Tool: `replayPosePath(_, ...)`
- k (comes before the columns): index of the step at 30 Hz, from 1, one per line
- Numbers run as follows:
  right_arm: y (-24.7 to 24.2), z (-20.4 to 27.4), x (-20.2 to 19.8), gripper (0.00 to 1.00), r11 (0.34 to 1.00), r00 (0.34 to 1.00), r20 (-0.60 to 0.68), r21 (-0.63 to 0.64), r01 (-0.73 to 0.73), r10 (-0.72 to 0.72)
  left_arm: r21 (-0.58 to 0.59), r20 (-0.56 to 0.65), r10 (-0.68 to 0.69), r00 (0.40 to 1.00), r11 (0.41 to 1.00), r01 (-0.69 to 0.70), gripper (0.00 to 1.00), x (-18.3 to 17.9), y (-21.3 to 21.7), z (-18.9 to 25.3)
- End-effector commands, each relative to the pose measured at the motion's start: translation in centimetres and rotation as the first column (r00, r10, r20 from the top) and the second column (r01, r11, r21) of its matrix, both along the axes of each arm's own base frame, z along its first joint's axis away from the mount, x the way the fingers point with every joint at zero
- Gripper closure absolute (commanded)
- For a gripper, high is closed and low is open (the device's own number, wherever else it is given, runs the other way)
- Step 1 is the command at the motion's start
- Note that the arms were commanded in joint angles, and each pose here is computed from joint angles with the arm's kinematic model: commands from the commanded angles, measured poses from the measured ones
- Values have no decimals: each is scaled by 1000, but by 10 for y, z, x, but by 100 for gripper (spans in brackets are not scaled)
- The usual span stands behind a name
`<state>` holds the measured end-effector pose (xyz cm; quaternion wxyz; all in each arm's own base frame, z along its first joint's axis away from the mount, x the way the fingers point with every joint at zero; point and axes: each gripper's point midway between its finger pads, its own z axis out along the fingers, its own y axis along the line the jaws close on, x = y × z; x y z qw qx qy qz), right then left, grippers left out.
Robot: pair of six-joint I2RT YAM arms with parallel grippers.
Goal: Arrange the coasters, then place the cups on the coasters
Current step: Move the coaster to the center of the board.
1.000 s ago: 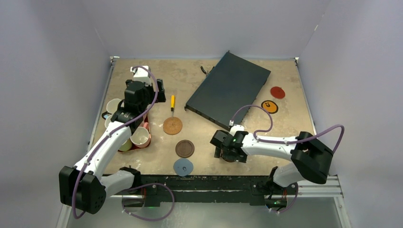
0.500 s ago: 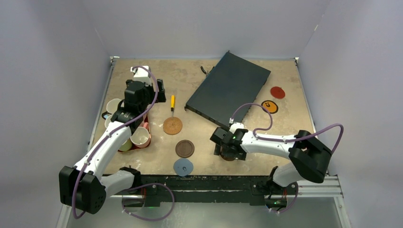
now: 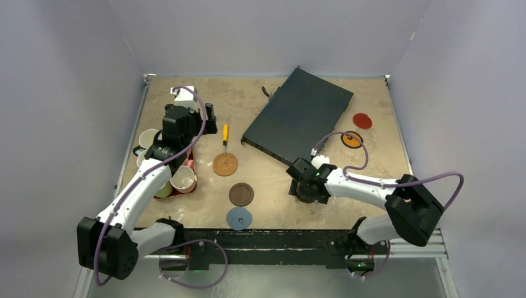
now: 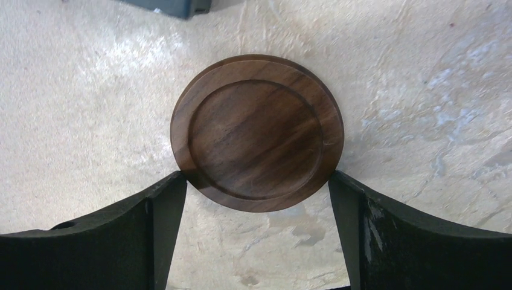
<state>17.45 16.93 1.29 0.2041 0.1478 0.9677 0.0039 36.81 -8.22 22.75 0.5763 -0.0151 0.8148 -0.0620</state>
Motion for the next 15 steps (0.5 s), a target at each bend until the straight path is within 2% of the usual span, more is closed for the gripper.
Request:
replayPosePath(1, -27, -25, -18, 15, 999, 996, -89, -49, 8, -12, -39, 57, -19, 998, 999, 21, 1, 2, -9, 21)
replayPosePath(7, -31, -22, -14, 18, 996, 995, -101, -84, -11, 2, -44, 59, -24, 998, 999, 27, 1, 2, -10, 22)
replayPosePath(15, -35, -20, -9, 15, 990, 992, -124, -134, -31, 14, -47, 61, -28, 998, 998, 31, 1, 1, -12, 23)
